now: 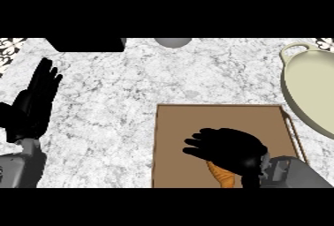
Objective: Pick the croissant from the tray and place it in the pot
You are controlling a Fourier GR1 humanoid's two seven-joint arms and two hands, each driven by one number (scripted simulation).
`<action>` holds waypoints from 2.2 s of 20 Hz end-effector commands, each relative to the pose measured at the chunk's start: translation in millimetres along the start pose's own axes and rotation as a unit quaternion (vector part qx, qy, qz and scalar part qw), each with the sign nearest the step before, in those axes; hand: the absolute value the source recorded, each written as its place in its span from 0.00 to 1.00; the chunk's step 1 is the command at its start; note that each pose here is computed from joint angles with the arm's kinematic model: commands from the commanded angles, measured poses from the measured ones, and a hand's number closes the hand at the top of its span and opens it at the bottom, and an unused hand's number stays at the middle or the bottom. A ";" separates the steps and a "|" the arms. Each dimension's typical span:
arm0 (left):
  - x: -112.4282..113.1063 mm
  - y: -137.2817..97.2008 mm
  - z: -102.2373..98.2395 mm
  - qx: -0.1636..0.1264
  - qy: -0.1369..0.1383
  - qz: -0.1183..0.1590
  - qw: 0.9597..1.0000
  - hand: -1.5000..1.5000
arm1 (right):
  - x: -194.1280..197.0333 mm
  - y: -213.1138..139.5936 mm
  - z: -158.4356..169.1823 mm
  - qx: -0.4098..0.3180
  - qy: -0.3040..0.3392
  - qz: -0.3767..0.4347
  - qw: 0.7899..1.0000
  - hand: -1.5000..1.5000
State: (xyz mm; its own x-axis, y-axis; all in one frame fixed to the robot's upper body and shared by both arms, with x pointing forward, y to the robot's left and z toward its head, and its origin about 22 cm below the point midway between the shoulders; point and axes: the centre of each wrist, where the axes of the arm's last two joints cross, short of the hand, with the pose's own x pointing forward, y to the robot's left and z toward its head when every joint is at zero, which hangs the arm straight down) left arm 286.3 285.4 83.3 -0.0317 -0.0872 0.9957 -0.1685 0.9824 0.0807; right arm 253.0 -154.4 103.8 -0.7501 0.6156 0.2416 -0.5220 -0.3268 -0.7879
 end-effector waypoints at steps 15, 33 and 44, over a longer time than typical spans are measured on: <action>1.2 16.3 -6.2 0.002 -0.009 0.000 1.000 0.50 | -18.5 26.6 -40.7 0.021 -0.038 0.067 0.997 1.00; -1.4 20.2 9.9 0.040 0.005 -0.010 0.999 0.50 | -24.2 102.4 37.7 -0.120 0.075 -0.112 0.984 1.00; -15.3 11.9 12.2 0.027 0.011 -0.001 1.000 0.50 | 26.1 92.3 136.9 -0.403 0.146 -0.182 0.885 1.00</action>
State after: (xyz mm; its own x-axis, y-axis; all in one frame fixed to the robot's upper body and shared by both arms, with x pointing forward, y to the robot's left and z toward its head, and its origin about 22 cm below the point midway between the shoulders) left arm 275.1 297.4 78.6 -0.0180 -0.0858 0.9961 -0.2277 0.9705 0.0795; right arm 148.1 -251.6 94.7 -0.4607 0.7615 0.4559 -0.3241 0.3338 -0.8852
